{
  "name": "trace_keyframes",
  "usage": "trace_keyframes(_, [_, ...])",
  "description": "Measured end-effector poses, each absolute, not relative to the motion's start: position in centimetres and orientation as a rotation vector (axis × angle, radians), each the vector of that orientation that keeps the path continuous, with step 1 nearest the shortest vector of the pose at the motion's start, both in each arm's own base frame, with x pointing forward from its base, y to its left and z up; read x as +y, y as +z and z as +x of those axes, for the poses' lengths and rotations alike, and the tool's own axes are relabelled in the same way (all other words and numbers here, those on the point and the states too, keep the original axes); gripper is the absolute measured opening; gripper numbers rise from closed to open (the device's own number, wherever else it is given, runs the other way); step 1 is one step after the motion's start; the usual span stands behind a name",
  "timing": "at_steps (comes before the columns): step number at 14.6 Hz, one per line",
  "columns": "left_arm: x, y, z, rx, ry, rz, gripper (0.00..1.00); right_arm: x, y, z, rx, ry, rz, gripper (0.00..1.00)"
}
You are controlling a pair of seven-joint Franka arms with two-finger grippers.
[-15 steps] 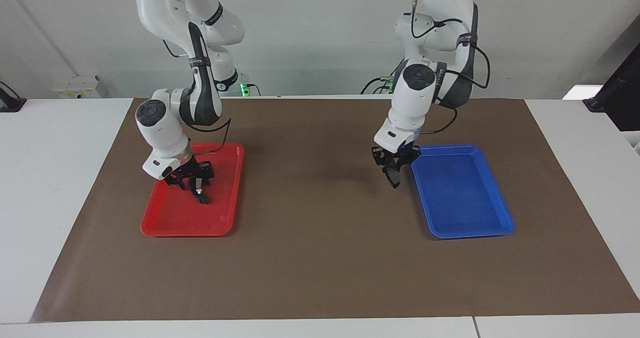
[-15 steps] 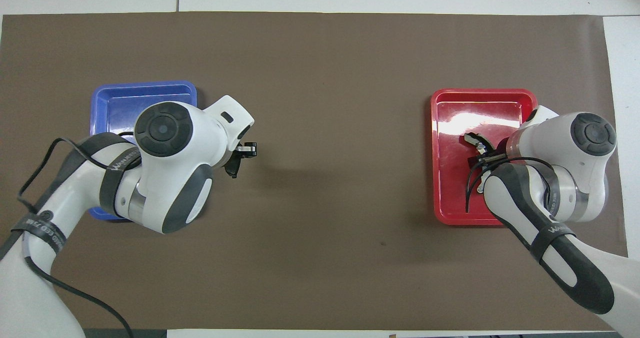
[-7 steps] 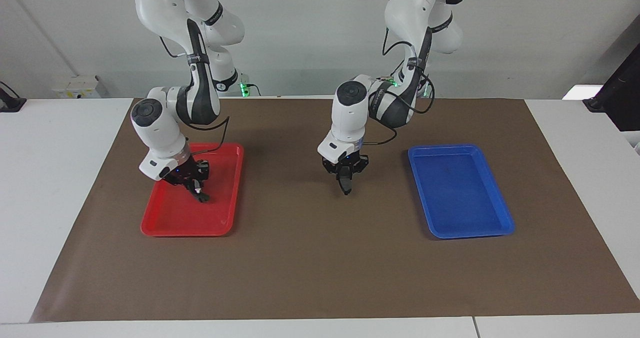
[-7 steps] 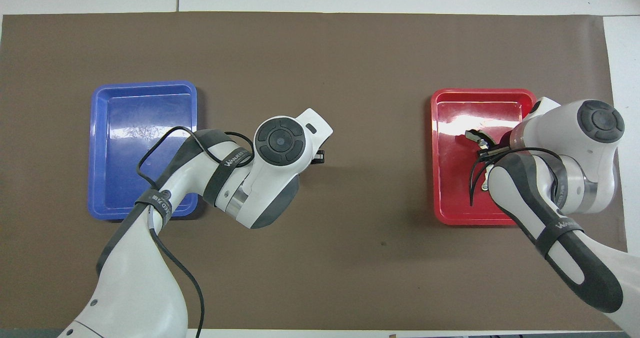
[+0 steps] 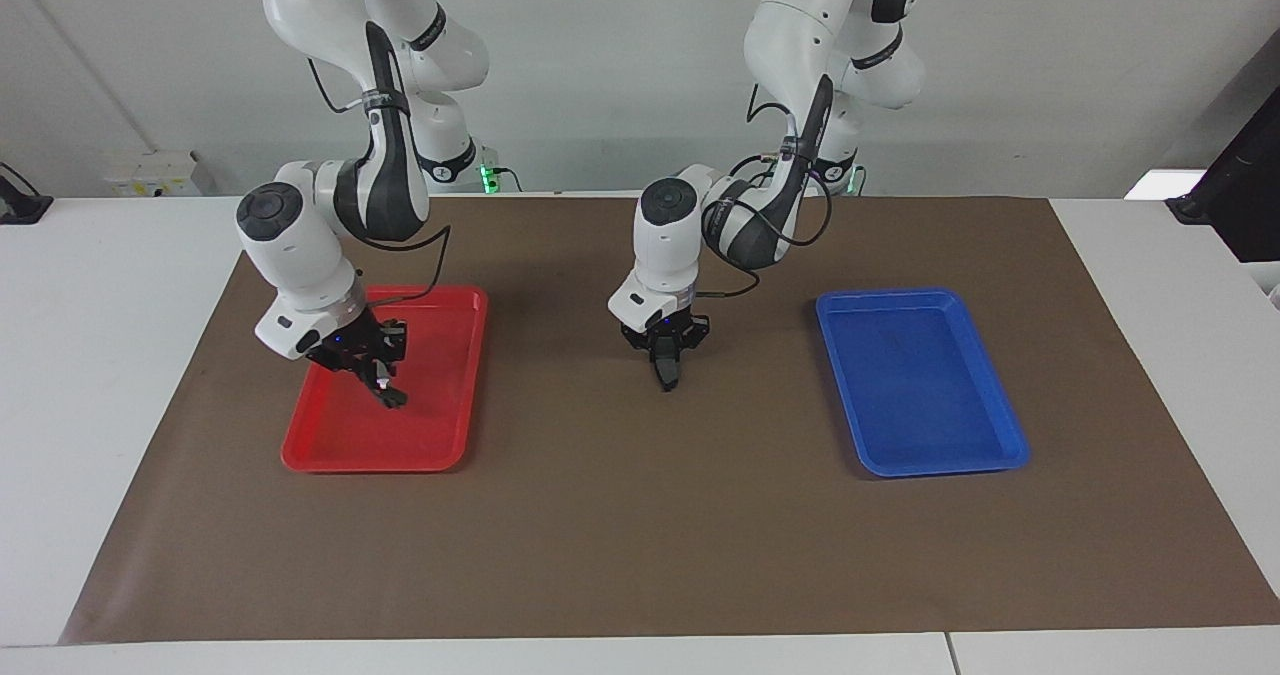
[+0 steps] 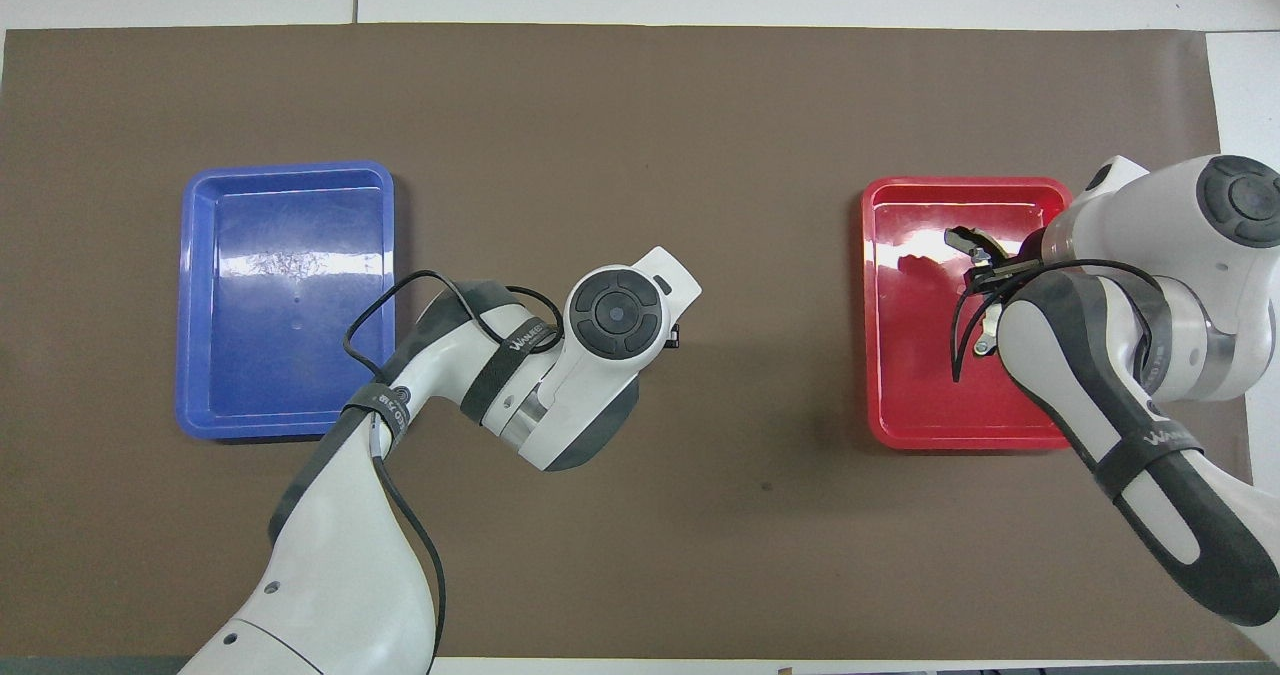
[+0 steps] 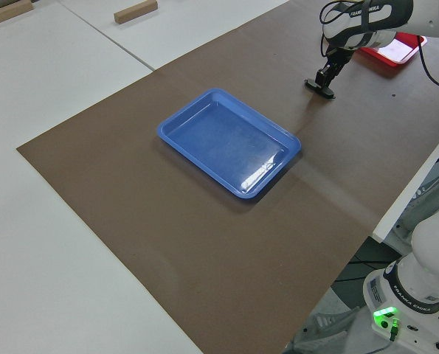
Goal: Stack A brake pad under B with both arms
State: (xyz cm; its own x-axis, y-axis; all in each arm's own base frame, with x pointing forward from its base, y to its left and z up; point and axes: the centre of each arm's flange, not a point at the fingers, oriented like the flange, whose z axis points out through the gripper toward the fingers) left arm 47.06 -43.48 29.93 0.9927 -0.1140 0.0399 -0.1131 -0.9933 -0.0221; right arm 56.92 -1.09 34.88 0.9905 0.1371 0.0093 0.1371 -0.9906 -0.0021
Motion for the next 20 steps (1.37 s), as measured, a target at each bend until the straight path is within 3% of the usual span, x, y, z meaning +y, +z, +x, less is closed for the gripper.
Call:
trace_keyframes(4, [-43.3, 29.9, 47.2, 0.143, -0.064, -3.116, 0.48, 0.9, 35.2, 57.0, -0.168, -0.018, -3.132, 0.43])
trace_keyframes(7, [-42.6, 29.9, 47.9, 0.11, -0.07, -3.113, 0.82, 3.2, 35.3, 56.9, -0.156, -0.016, -3.131, 0.43])
trace_keyframes(9, [-41.2, 30.2, 49.1, 0.061, -0.077, -3.113, 0.98, 6.0, 35.8, 56.9, -0.136, 0.0, -3.132, 0.43])
trace_keyframes(14, [-31.0, 36.6, 54.3, 0.02, -0.079, -3.11, 0.98, 15.4, 36.8, 55.6, -0.132, -0.018, -3.128, 0.43])
trace_keyframes(20, [-15.3, 45.2, 56.7, 0.159, -0.015, -3.093, 0.98, 28.5, 36.5, 53.0, -0.086, -0.036, -3.12, 0.43])
